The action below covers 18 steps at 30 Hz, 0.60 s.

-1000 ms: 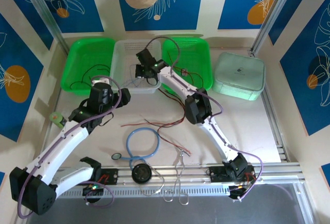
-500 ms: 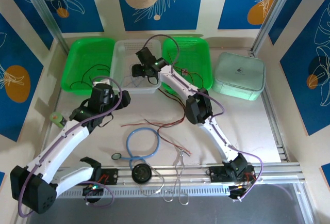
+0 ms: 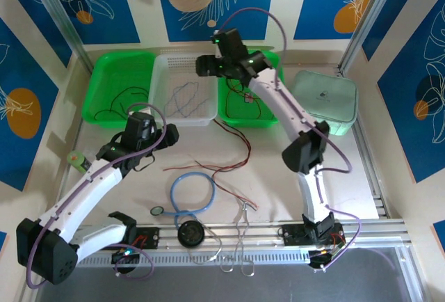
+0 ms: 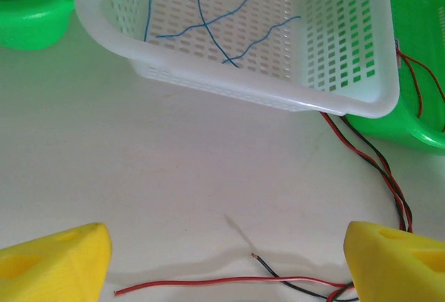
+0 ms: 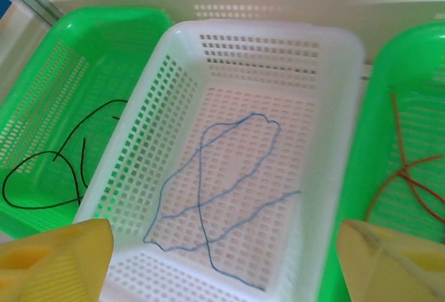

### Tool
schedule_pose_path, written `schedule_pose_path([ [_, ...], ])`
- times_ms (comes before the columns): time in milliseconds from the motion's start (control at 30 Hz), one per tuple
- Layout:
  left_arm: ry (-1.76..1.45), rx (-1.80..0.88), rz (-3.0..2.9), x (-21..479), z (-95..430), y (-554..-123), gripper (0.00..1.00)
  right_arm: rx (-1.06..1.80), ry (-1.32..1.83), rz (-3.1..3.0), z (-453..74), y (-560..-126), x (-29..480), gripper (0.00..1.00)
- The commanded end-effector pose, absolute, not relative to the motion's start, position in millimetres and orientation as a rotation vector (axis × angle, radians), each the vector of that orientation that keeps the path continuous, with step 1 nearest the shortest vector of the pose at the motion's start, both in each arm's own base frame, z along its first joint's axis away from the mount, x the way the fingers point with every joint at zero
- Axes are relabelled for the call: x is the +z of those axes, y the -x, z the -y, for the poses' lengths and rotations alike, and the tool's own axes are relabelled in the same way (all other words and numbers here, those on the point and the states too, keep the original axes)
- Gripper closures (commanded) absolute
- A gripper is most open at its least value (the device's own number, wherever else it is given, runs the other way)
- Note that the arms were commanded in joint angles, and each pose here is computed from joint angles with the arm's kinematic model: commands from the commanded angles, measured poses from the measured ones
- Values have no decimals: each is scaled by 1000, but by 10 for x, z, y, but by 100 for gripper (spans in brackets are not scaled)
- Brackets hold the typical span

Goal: Untangle the cables

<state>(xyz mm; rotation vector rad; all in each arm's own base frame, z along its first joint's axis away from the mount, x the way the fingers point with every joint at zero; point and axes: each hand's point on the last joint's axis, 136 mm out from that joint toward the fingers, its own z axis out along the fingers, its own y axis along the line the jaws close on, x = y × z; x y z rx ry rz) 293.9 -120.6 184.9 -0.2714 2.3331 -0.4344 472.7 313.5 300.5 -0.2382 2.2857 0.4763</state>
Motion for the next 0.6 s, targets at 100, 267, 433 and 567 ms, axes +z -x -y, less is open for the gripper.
schedule_pose_path([
  [100,186,-557,-2399,1819,1515,-2771,13,472,336,-2420,-2654,-3819,2604,20],
  [267,102,-598,-2434,1654,1730,-2616,13,534,296,-2486,-2259,-3060,2254,27],
  [433,32,-620,-2474,1435,1910,-2484,12,709,390,-2541,-2239,-2328,1793,35],
  [567,78,-681,-2492,1331,1921,-2393,11,700,685,-2481,-2376,-1897,1509,38],
])
